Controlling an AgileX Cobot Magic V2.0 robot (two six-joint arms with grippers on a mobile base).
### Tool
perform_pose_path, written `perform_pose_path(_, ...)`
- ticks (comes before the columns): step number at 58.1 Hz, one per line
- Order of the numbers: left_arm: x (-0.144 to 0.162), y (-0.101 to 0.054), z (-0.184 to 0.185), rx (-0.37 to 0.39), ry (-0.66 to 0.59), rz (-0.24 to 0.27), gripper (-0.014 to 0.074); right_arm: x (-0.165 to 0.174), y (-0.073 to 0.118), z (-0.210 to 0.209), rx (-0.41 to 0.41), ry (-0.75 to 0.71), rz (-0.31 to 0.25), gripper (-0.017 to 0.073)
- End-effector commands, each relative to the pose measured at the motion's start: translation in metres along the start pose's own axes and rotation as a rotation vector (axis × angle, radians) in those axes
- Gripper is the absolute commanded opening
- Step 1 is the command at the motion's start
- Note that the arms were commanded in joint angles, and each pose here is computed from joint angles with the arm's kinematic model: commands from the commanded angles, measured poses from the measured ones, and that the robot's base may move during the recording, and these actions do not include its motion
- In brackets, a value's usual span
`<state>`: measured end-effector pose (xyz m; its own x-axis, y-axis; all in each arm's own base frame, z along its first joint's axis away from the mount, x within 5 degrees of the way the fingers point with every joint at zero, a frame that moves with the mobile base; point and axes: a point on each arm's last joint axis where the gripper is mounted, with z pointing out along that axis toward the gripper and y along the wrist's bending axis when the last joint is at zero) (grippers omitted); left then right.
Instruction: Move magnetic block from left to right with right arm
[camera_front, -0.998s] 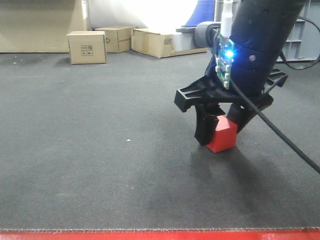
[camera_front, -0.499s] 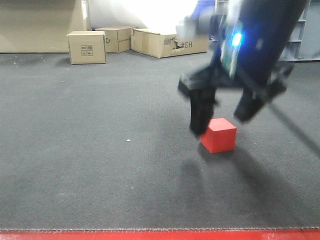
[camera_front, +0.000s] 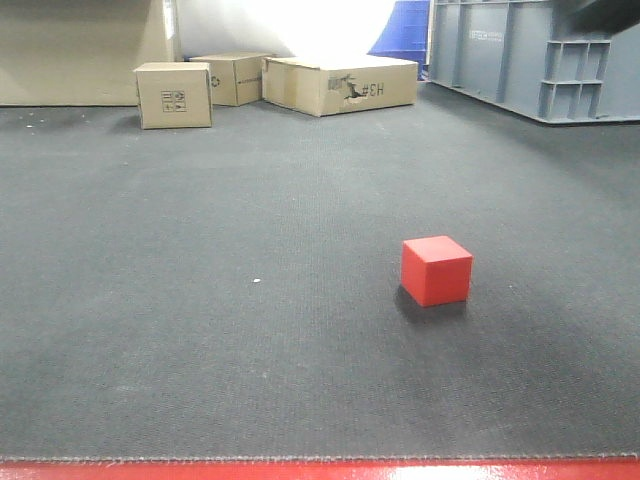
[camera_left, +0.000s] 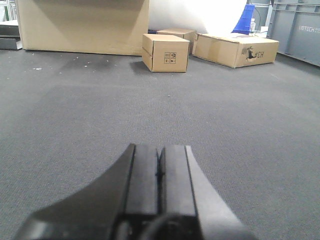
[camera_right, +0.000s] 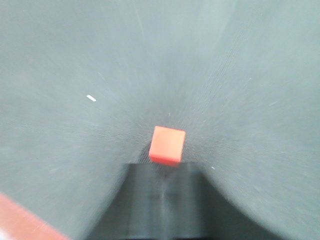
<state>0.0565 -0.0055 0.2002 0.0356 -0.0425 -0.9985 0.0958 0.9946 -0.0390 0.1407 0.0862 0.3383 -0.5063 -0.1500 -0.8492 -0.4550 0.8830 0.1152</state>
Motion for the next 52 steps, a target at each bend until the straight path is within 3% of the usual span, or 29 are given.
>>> perform_pose_path(1,-0.005,0.000,-0.001,-0.003,-0.086,-0.011,-0.0126,0.005,-0.001,-0.025,-0.022,-0.177,-0.003,0.0058)
perform_pose_path(11,-0.005,0.000,-0.001,-0.003,-0.086,-0.011,-0.0126,0.039,-0.006,-0.047,-0.031,-0.290,-0.015,0.0058)
perform_pose_path(20,-0.005,0.000,-0.001,-0.003,-0.086,-0.011,-0.0126,0.058,-0.009,-0.052,-0.032,-0.301,-0.014,0.0058)
perform_pose_path(45,-0.005,0.000,-0.001,-0.003,-0.086,-0.011,-0.0126,0.063,-0.010,-0.048,-0.030,-0.296,-0.018,0.0058)
perform_pose_path(52,-0.005,0.000,-0.001,-0.003,-0.086,-0.011,-0.0126,0.066,-0.015,-0.047,0.016,-0.319,-0.031,0.0058)
